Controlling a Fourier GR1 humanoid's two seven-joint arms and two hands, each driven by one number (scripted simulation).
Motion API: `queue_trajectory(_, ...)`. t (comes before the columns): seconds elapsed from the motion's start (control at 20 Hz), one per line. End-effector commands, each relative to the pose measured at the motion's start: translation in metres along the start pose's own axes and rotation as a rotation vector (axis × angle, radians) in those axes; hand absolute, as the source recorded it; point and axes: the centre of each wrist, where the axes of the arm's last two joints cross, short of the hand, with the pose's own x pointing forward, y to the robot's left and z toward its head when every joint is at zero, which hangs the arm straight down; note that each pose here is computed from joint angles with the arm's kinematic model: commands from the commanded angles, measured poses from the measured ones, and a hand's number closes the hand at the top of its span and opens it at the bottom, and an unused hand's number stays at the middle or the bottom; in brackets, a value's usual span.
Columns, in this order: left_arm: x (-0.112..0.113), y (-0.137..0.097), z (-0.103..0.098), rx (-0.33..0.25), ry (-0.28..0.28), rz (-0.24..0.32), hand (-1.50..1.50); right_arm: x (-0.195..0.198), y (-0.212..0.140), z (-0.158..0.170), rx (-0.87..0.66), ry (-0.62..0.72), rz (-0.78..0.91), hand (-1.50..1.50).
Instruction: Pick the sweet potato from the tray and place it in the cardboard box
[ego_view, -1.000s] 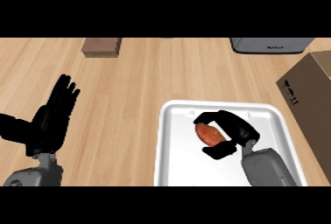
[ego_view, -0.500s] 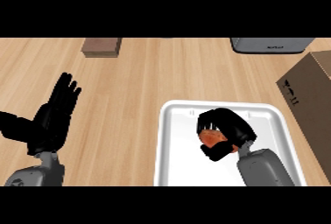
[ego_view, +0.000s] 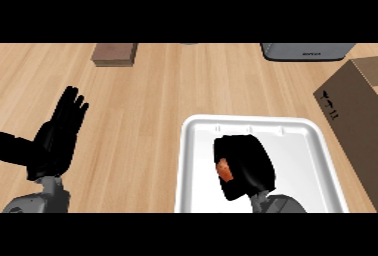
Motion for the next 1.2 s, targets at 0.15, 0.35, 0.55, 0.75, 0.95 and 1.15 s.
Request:
queue_trajectory(0.15, -0.001, -0.001, -0.012, 0.006, -0.022, -0.019, 0.00, 0.057, -0.042, 0.042, -0.148, -0.050, 0.135, 1.50)
queue_trajectory(0.35, -0.006, 0.000, -0.001, -0.003, -0.019, -0.006, 0.00, 0.059, -0.074, 0.058, -0.237, -0.039, 0.088, 1.50)
queue_trajectory(0.55, -0.010, -0.006, 0.004, 0.000, -0.006, 0.002, 0.00, 0.051, -0.096, 0.061, -0.440, 0.068, -0.088, 1.50)
queue_trajectory(0.75, -0.007, 0.023, 0.000, -0.010, 0.001, 0.000, 0.00, 0.044, -0.119, 0.081, -0.593, 0.182, -0.135, 1.50)
queue_trajectory(0.95, -0.002, 0.002, -0.018, -0.003, -0.001, -0.002, 0.00, 0.028, -0.150, 0.072, -0.673, 0.279, -0.108, 1.50)
queue_trajectory(1.15, 0.004, -0.010, 0.003, -0.026, -0.008, 0.002, 0.00, 0.002, -0.179, 0.074, -0.674, 0.348, -0.163, 1.50)
